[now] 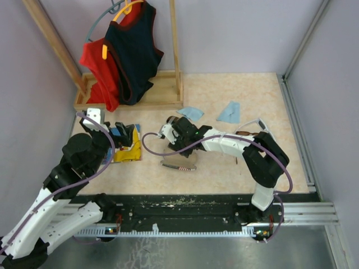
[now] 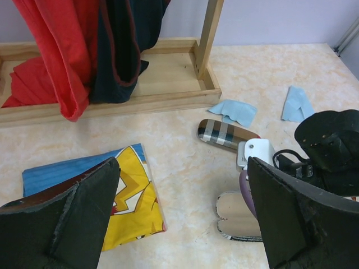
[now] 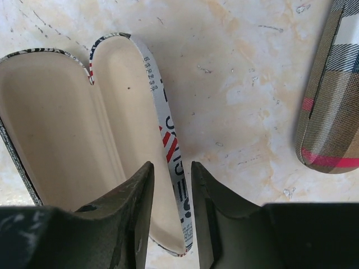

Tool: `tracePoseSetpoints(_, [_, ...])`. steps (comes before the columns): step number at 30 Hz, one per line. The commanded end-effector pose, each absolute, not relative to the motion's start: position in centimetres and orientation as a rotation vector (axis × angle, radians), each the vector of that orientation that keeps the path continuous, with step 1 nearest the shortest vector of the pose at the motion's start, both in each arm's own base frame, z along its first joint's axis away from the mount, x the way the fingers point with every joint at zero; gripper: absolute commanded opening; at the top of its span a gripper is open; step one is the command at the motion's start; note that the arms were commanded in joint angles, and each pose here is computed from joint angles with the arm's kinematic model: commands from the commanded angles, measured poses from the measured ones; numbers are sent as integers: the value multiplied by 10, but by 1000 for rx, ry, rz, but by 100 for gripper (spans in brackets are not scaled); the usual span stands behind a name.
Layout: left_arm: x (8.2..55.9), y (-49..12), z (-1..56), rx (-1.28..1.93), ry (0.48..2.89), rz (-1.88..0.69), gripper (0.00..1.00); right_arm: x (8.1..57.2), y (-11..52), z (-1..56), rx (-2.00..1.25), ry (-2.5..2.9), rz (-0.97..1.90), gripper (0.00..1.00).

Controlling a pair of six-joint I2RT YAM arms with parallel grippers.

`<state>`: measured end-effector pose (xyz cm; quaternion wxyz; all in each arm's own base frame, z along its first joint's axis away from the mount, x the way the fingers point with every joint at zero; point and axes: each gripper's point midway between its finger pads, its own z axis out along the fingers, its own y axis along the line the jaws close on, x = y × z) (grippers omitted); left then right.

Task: Organize the sunglasses
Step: Move the sunglasses case at the center of the board.

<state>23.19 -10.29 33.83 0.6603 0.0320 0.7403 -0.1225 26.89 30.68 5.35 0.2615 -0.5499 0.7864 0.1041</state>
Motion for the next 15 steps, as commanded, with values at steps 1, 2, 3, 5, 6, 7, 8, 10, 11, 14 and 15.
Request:
tracePoseSetpoints(1, [230, -104, 339, 69, 1666, -302, 100, 285, 318, 74, -1486, 2049, 278, 31])
tracePoseSetpoints(2, [230, -104, 339, 67, 1663, -304, 100, 285, 318, 75, -1495, 2040, 274, 30])
tracePoseSetpoints(3, [230, -104, 340, 67, 1661, -305, 100, 286, 318, 75, -1504, 2031, 268, 28])
tracePoseSetpoints(5, [229, -103, 340, 65, 1658, -304, 100, 288, 317, 78, -1519, 2009, 255, 28])
tracePoseSetpoints(6, [229, -102, 340, 63, 1657, -302, 100, 289, 317, 80, -1521, 1997, 246, 29])
tracePoseSetpoints(7, [229, -102, 339, 61, 1657, -303, 100, 291, 317, 83, -1516, 1991, 239, 33])
tracePoseSetpoints(8, [229, -102, 338, 57, 1656, -305, 100, 292, 318, 86, -1509, 1985, 242, 36])
tracePoseSetpoints(10, [229, -103, 334, 52, 1664, -310, 100, 291, 321, 98, -1473, 1966, 268, 43])
tracePoseSetpoints(11, [229, -103, 332, 49, 1666, -313, 100, 291, 322, 104, -1444, 1961, 281, 46])
tracePoseSetpoints(14, [230, -108, 323, 52, 1684, -329, 100, 295, 314, 128, -1267, 1966, 268, 49])
tracePoseSetpoints(15, [230, -110, 318, 55, 1692, -335, 100, 296, 309, 135, -1191, 1970, 261, 50])
